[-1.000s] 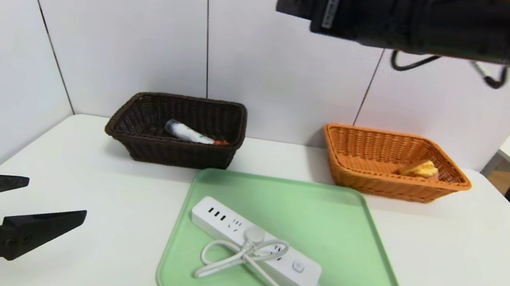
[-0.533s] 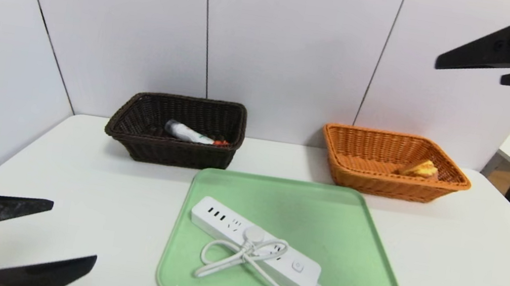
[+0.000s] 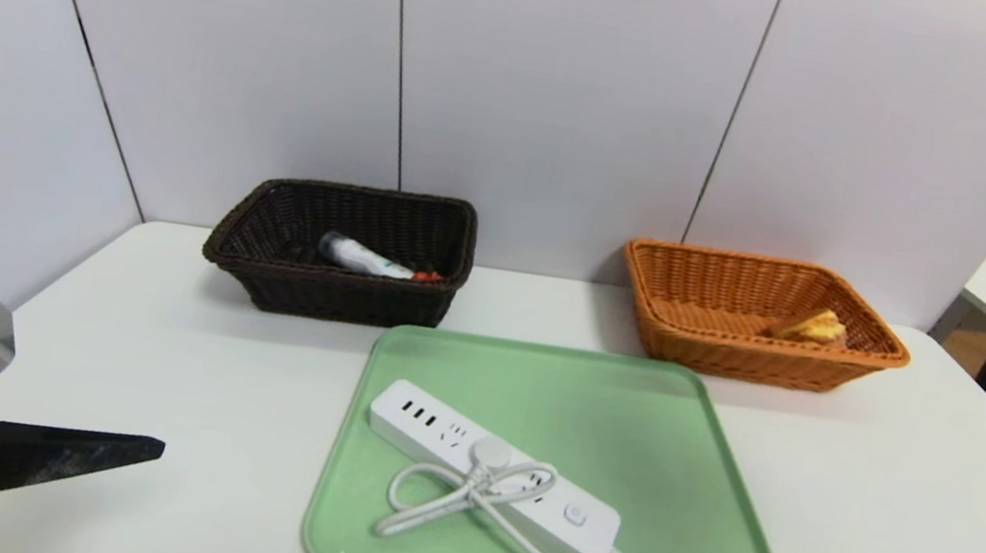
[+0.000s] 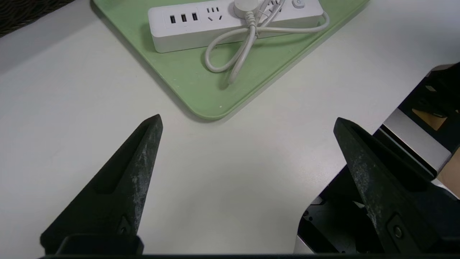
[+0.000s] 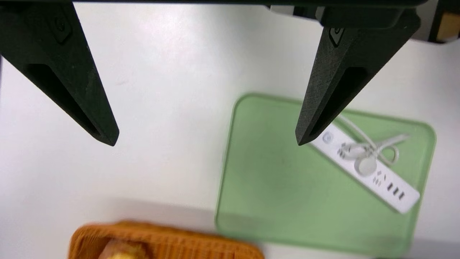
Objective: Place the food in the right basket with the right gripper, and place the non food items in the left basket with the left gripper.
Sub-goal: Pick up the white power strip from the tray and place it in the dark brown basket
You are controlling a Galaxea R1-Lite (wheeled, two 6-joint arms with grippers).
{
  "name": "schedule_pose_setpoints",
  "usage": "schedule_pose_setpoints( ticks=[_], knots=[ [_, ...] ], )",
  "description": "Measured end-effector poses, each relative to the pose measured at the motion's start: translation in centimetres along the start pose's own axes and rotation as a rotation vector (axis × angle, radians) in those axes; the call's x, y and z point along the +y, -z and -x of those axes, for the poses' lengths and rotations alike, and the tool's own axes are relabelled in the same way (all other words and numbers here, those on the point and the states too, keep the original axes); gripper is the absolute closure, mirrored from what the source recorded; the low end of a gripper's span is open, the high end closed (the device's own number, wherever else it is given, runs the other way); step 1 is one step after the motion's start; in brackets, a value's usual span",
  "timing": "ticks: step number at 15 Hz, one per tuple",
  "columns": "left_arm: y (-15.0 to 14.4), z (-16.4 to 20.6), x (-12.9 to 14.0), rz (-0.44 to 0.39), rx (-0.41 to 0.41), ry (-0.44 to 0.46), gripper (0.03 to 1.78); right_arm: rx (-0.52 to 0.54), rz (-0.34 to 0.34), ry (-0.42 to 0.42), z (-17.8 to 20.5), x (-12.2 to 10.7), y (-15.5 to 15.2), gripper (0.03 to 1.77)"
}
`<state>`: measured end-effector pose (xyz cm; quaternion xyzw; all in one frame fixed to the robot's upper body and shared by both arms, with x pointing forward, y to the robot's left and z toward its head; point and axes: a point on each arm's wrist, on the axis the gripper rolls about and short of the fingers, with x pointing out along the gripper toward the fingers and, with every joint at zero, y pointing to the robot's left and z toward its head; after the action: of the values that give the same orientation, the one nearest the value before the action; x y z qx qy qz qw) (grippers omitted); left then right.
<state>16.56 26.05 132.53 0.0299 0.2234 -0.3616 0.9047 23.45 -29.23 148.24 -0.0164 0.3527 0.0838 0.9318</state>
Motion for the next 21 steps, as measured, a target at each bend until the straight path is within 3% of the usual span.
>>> schedule_pose_setpoints(
  ticks=[4,8,12,14,18,21],
  knots=[
    [-0.8,-0.6,0.4,0.015,0.008,-0.043,0.12,0.218,-0.059,0.009,-4.7,-1.3,1.3,0.11],
    [-3.1,-2.0,0.3,0.017,0.004,-0.055,0.12,0.27,-0.087,0.042,-6.2,-2.1,3.3,0.11],
    [-4.6,-3.7,0.2,0.007,0.017,-0.094,0.12,0.248,-0.113,0.058,-3.9,-2.4,6.9,0.11],
    [-4.0,-4.1,-0.4,-0.02,0.047,-0.056,0.12,0.203,-0.127,0.063,-4.5,-2.6,8.4,0.11],
    [-1.8,-4.5,-1.1,-0.1,0.119,-0.009,0.12,0.009,-0.142,0.064,-6.6,-3.1,9.9,0.11],
    [-1.0,-5.0,-1.4,-0.151,0.119,0.051,0.12,-0.027,-0.143,0.066,-6.5,-3.1,10.2,0.11]
  ],
)
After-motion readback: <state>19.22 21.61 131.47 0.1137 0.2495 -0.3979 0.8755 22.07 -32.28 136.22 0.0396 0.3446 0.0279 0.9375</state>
